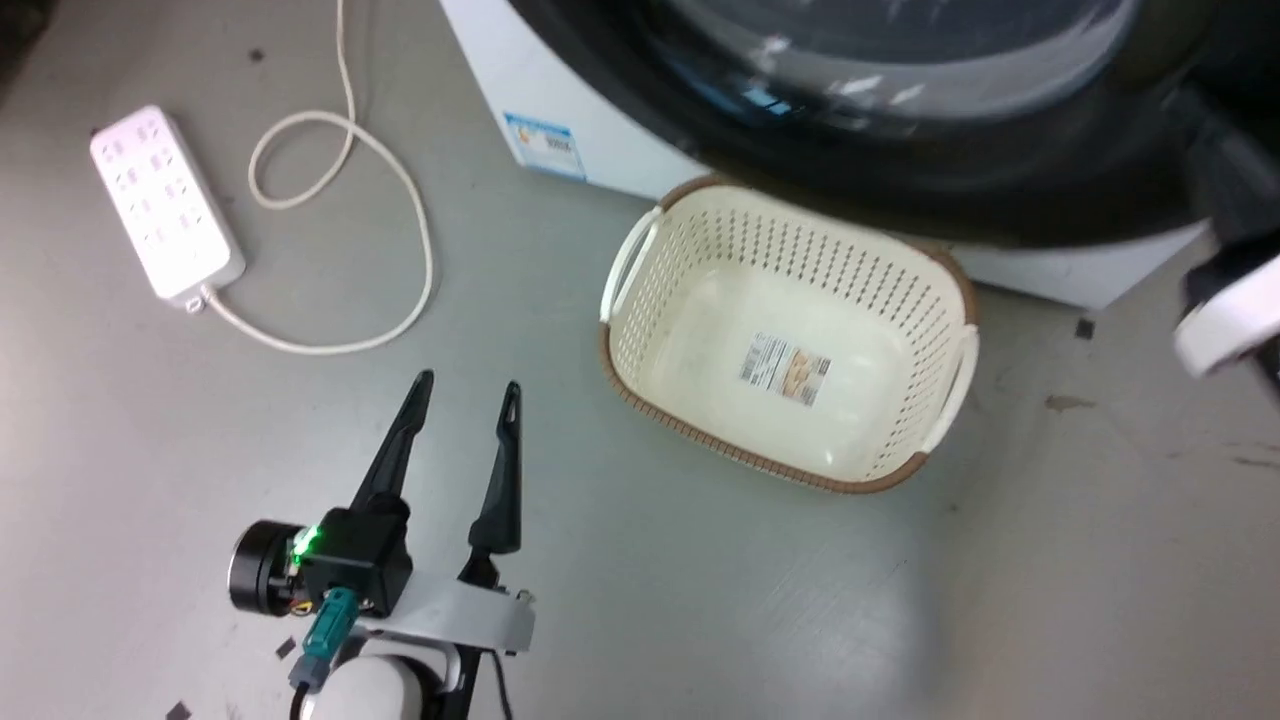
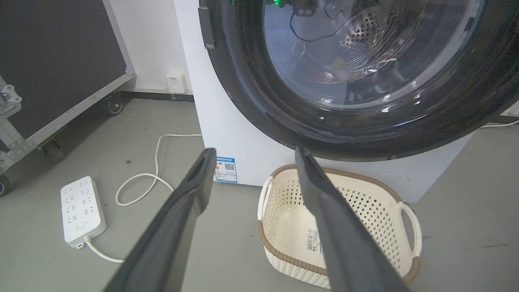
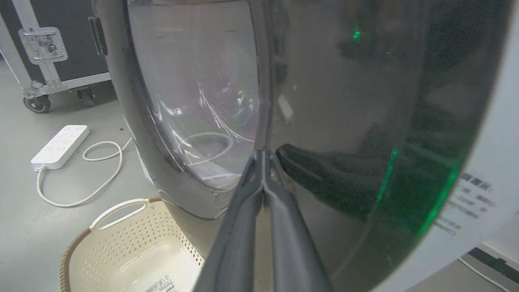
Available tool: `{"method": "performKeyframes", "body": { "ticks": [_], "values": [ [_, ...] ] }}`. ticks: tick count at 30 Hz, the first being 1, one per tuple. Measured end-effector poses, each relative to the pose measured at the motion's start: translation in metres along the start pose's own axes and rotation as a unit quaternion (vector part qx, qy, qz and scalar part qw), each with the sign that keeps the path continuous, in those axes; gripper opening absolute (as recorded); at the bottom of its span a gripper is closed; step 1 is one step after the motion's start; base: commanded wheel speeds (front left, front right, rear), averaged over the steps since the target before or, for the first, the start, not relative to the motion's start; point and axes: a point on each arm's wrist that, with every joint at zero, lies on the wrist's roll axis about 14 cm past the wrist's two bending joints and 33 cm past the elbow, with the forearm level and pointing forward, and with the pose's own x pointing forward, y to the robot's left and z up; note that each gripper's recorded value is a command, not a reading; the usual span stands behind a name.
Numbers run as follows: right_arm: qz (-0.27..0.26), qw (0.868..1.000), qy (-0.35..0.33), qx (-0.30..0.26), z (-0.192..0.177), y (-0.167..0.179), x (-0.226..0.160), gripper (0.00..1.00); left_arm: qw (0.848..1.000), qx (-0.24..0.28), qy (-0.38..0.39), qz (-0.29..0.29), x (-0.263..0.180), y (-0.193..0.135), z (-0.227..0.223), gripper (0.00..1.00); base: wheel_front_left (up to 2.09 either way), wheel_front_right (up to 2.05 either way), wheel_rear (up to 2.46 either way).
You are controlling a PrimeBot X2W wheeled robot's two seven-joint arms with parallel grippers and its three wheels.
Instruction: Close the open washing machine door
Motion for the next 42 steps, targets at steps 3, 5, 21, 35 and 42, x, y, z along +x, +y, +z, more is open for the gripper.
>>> {"method": "performKeyframes", "body": {
  "ticks": [3, 5, 21, 35, 42],
  "values": [
    [-0.011, 1.000, 0.003, 0.000, -0.002, -0.014, 0.014, 0.00, 1.000, -0.002, 0.003, 0.004, 0.004, 0.000, -0.003, 1.00, 0.00, 0.00, 0.00],
    [-0.018, 1.000, 0.006, 0.004, -0.005, -0.021, 0.022, 0.00, 1.000, -0.003, 0.004, 0.003, 0.006, -0.002, -0.004, 1.00, 0.00, 0.00, 0.00],
    [-0.049, 0.999, 0.023, 0.009, -0.002, -0.043, 0.038, 0.00, 1.000, -0.003, -0.005, 0.004, 0.011, -0.005, 0.001, 1.00, 0.00, 0.00, 0.00],
    [-0.083, 0.996, -0.023, 0.021, 0.049, -0.020, -0.059, 1.00, 0.999, -0.006, -0.045, -0.003, -0.021, -0.005, 0.035, 1.00, 0.00, 0.00, 0.00],
    [-0.142, 0.987, -0.067, 0.022, 0.072, -0.008, -0.139, 1.00, 0.998, -0.017, -0.059, -0.029, -0.038, -0.016, 0.045, 1.00, 0.00, 0.00, 0.00]
  ]
}}
